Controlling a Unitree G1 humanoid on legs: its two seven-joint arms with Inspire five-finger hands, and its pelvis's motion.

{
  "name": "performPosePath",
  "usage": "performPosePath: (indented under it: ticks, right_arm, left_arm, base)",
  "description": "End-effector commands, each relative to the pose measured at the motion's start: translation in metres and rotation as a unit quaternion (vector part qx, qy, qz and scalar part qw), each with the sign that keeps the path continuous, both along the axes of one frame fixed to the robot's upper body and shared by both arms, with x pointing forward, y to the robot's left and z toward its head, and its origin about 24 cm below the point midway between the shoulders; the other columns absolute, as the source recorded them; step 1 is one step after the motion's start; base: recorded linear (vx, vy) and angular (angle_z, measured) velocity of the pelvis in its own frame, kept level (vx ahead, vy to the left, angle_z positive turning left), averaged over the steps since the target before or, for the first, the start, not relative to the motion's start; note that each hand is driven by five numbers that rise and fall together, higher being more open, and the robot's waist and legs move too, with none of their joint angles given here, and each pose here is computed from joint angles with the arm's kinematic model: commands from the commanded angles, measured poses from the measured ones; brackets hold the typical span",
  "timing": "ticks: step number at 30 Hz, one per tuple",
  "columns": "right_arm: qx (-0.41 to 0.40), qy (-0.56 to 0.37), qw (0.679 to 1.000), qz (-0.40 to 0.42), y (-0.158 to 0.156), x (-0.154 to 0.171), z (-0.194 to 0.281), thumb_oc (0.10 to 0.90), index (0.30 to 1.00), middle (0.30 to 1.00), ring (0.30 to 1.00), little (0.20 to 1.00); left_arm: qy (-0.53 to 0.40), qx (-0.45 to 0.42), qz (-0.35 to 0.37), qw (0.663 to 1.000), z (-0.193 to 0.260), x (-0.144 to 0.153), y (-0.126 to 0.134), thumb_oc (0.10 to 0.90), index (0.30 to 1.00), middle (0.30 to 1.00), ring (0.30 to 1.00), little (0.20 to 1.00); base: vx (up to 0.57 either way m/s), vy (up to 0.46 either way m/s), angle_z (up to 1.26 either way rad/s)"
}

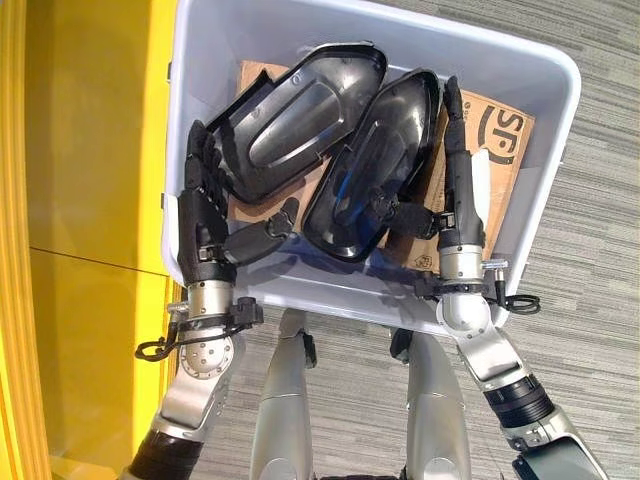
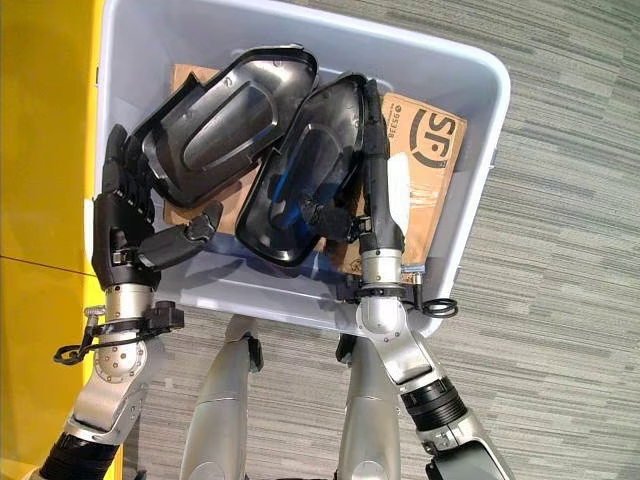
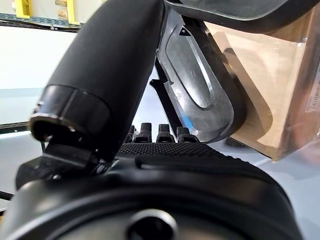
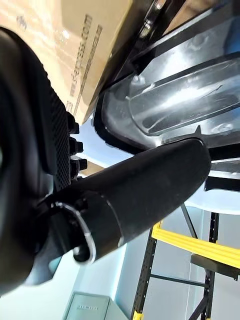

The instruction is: Move parts from the plastic box to the shelf.

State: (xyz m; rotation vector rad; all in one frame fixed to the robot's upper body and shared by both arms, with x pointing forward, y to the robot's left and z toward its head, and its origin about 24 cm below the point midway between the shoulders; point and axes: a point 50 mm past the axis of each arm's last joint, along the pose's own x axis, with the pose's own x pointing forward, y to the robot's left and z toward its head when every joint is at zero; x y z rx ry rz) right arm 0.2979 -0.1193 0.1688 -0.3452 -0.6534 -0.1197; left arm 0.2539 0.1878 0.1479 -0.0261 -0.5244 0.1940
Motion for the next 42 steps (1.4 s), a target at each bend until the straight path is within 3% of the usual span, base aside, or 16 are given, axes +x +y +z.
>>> performPosePath:
  ticks: [1,23,42]
  right_arm:
    - [0.027,-0.125,0.989,0.077,0.018,-0.027,0.042,0.900,1.000,1.000,1.000,1.000]
    - [-0.020,-0.016,0.990,0.135,0.052,-0.021,-0.004,0.900,1.000,1.000,1.000,1.000]
    - [-0.063,0.009,0.989,0.136,0.063,-0.016,-0.019,0.900,1.000,1.000,1.000,1.000]
  left_arm:
    - [-0.120,0.000,0.010,0.993,0.038,-0.026,0.002,0.900,1.000,1.000,1.000,1.000]
    - [-0.112,-0.011,0.021,0.993,0.033,-0.028,0.002,0.900,1.000,1.000,1.000,1.000]
    - [-0.112,-0.018,0.014,0.993,0.033,-0.027,-0.001,0.900,1.000,1.000,1.000,1.000]
  base:
    - [0.00,0.000,0.00]
    - [0.00,0.000,0.00]
    - [0.00,0.000,0.00]
